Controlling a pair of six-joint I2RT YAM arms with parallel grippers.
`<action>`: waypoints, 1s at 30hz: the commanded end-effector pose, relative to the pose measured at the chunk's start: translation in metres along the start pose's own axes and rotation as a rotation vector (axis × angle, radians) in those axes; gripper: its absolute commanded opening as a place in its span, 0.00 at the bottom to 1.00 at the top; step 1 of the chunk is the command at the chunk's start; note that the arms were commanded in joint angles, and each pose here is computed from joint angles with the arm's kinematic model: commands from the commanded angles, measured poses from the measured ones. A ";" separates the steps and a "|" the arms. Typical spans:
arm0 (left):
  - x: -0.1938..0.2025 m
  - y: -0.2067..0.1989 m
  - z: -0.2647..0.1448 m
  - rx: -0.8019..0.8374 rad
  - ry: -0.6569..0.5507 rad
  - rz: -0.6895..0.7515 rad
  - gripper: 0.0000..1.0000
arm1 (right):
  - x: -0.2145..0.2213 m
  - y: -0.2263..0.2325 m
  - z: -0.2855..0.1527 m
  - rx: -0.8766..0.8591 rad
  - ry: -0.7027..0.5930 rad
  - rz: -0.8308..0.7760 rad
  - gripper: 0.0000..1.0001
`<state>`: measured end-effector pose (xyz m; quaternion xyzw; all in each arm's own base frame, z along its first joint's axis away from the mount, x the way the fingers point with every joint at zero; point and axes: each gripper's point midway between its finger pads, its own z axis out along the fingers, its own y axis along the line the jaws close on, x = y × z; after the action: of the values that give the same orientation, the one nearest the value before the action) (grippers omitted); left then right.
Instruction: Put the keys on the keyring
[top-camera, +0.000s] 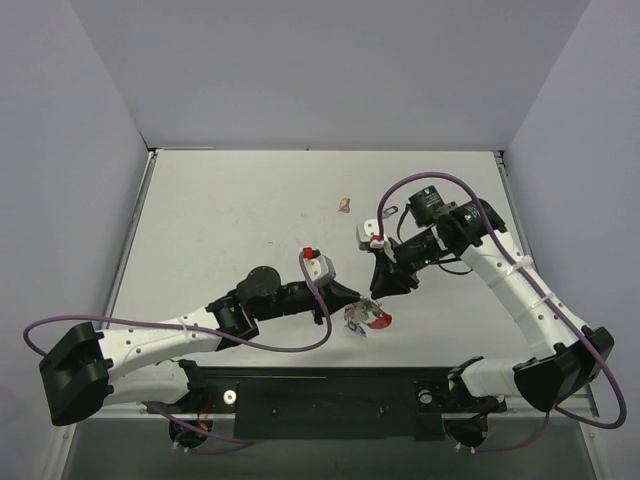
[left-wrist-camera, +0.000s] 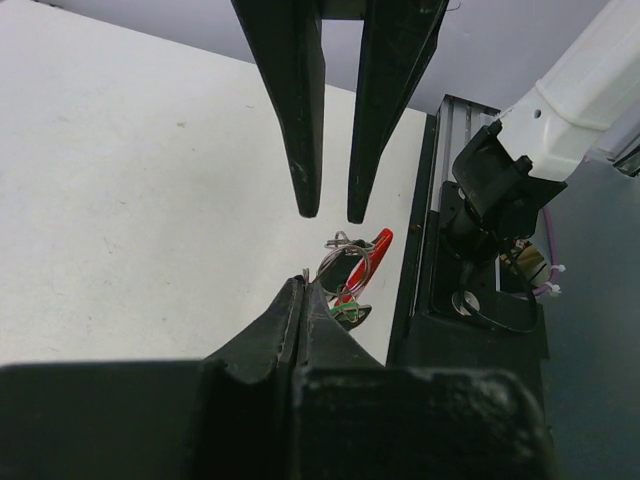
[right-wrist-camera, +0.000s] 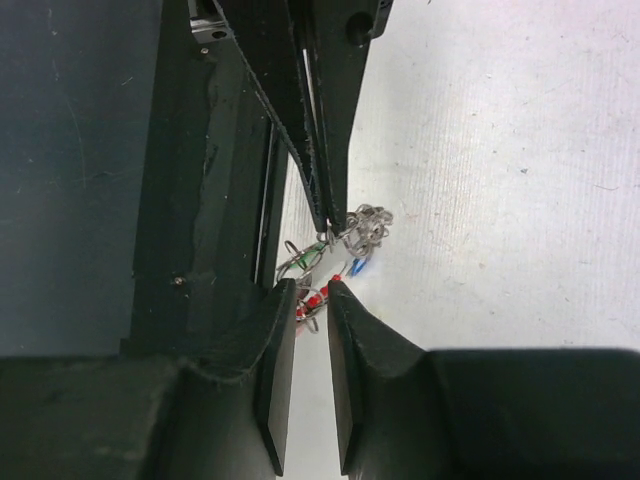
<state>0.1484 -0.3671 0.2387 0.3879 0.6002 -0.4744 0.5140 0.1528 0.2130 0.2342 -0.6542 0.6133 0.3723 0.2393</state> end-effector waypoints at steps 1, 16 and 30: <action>-0.038 -0.013 -0.002 0.043 -0.152 0.005 0.00 | -0.011 0.003 -0.006 -0.006 -0.012 -0.002 0.18; -0.040 -0.014 -0.002 0.048 -0.177 -0.012 0.00 | -0.005 0.002 0.007 -0.054 -0.014 0.025 0.22; -0.039 -0.017 -0.005 0.060 -0.195 -0.031 0.00 | -0.008 0.000 0.011 -0.060 -0.022 0.033 0.24</action>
<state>0.1423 -0.3662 0.2370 0.3640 0.5934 -0.5020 0.5132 0.1579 0.2192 0.2336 -0.6523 0.6145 0.3774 0.2335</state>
